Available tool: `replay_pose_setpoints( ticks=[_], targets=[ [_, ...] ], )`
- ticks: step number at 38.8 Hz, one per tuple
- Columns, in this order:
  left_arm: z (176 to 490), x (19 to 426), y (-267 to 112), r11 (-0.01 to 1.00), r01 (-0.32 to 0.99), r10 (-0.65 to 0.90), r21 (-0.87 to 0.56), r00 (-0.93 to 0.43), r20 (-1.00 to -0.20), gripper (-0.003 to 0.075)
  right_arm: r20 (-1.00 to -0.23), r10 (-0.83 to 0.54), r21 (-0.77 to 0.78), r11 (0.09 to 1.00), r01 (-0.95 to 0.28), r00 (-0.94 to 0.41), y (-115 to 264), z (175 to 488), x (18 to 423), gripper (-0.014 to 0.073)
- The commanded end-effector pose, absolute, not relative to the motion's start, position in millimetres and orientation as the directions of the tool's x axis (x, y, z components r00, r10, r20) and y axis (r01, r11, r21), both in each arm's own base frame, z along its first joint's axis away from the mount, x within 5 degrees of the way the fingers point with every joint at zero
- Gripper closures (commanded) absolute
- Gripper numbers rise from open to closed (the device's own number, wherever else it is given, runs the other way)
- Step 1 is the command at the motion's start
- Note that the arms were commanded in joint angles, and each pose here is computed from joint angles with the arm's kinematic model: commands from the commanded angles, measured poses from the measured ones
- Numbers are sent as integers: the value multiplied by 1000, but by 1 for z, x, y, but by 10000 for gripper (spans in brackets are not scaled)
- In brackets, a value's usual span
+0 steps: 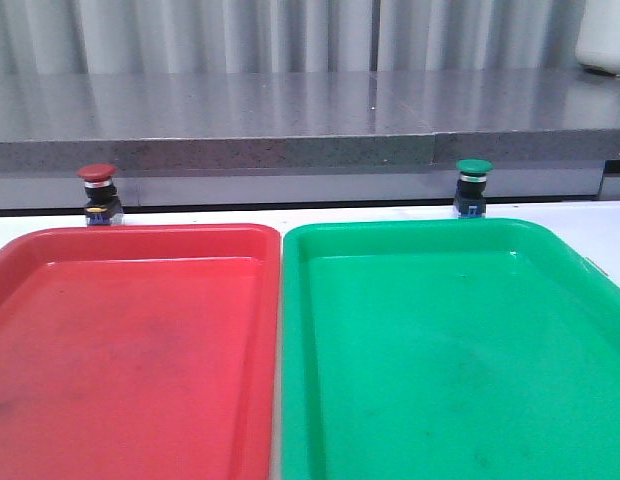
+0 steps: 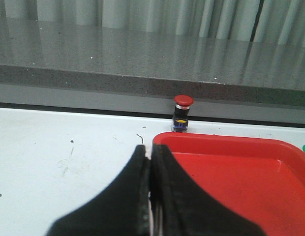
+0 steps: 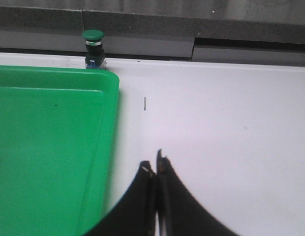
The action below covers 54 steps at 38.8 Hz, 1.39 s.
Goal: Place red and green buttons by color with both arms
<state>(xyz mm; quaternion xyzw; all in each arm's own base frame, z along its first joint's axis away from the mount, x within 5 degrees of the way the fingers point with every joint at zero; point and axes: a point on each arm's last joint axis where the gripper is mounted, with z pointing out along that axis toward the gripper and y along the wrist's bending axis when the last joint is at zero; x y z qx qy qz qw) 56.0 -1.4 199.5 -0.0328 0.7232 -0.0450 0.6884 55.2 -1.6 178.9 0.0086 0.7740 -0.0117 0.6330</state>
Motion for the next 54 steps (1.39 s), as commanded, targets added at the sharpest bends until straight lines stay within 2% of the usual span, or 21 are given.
replay_pose_setpoints(
  ticks=[1,35,42,45,49,51,54],
  targets=[
    [200,56,-1,992,18,-129,-129,26,-991,740,-996,-16,-19,999,34,-86,-2,191,55,663],
    [200,56,-1,992,18,-129,-129,26,-991,740,-996,-18,-21,999,34,-84,-2,191,55,663],
    [201,56,-1,992,18,-129,-129,36,-991,740,-1000,0,1,999,33,29,-2,202,55,663],
    [206,56,-1,991,22,-130,-128,89,-988,740,-997,-1,1,999,34,71,-2,206,55,663],
    [219,54,0,991,32,-137,-134,227,-964,740,-991,-3,2,999,34,137,-2,214,54,663],
    [229,51,1,991,39,-137,-132,322,-937,740,-987,-4,2,999,34,162,-2,222,52,663],
    [245,47,1,991,45,-135,-128,369,-919,740,-981,-5,2,999,34,196,-2,236,49,662]
  ],
)
